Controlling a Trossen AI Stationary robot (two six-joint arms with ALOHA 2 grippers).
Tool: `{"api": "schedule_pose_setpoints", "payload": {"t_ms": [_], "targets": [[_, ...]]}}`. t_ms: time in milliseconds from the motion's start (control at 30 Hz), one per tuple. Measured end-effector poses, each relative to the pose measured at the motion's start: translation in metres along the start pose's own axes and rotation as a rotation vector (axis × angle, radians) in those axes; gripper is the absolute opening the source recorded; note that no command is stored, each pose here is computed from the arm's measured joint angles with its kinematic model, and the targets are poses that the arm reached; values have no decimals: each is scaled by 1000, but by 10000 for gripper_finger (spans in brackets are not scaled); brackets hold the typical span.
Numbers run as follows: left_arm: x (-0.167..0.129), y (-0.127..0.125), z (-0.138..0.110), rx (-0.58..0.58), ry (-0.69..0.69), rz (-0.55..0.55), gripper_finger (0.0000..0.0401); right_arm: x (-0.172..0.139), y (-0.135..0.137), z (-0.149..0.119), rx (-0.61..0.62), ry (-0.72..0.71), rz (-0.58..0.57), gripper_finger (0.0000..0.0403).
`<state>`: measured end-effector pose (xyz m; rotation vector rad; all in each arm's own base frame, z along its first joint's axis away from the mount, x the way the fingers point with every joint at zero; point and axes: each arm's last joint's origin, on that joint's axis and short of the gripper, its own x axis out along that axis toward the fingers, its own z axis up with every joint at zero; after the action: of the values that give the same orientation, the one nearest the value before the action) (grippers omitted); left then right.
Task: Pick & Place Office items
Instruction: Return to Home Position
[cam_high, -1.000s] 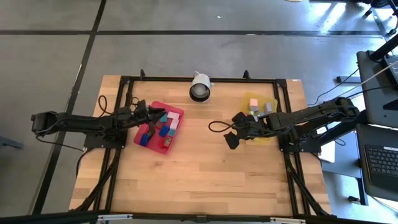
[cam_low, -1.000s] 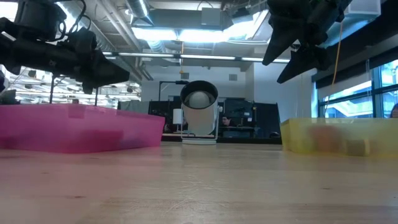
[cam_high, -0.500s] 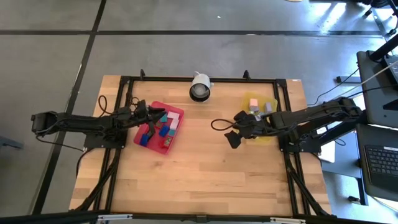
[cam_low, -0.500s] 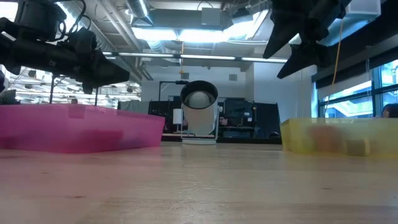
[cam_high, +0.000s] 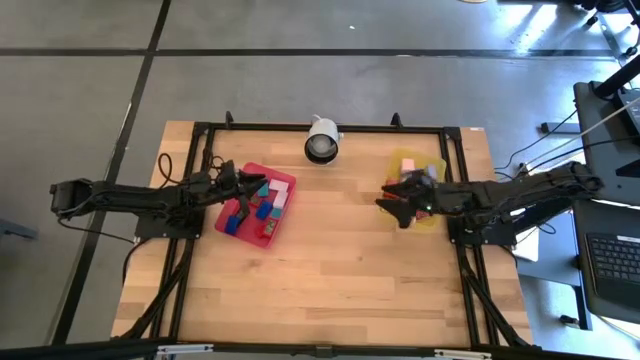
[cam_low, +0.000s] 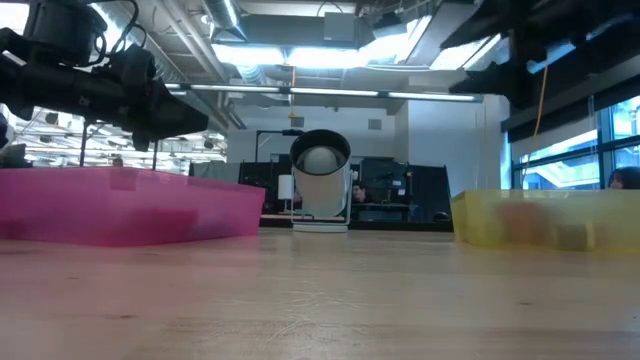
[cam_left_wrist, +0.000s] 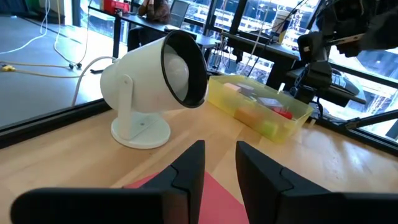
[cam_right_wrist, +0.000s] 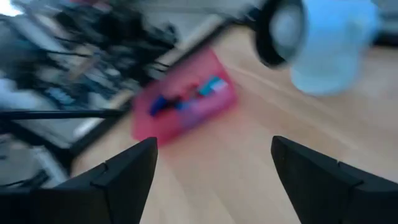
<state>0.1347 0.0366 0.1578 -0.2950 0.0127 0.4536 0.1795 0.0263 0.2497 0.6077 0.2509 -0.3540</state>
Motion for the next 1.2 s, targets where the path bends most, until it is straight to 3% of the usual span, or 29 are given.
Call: {"api": "schedule_pose_setpoints", "payload": {"t_ms": [100, 267, 367, 500, 733, 1200], "targets": [[0, 0, 0, 0, 0, 0, 86, -11, -10, -7, -91, -66, 162, 318], [0, 0, 0, 0, 0, 0, 86, -31, -22, -14, -357, -219, 415, 318], [0, 0, 0, 0, 0, 0, 86, -42, -27, -13, -388, -312, 501, 318], [0, 0, 0, 0, 0, 0, 86, -56, -31, -8, -365, -388, 529, 318], [0, 0, 0, 0, 0, 0, 86, -74, -37, -7, -487, -423, 645, 317], [0, 0, 0, 0, 0, 0, 86, -88, -58, -20, -532, -330, 605, 317]]}}
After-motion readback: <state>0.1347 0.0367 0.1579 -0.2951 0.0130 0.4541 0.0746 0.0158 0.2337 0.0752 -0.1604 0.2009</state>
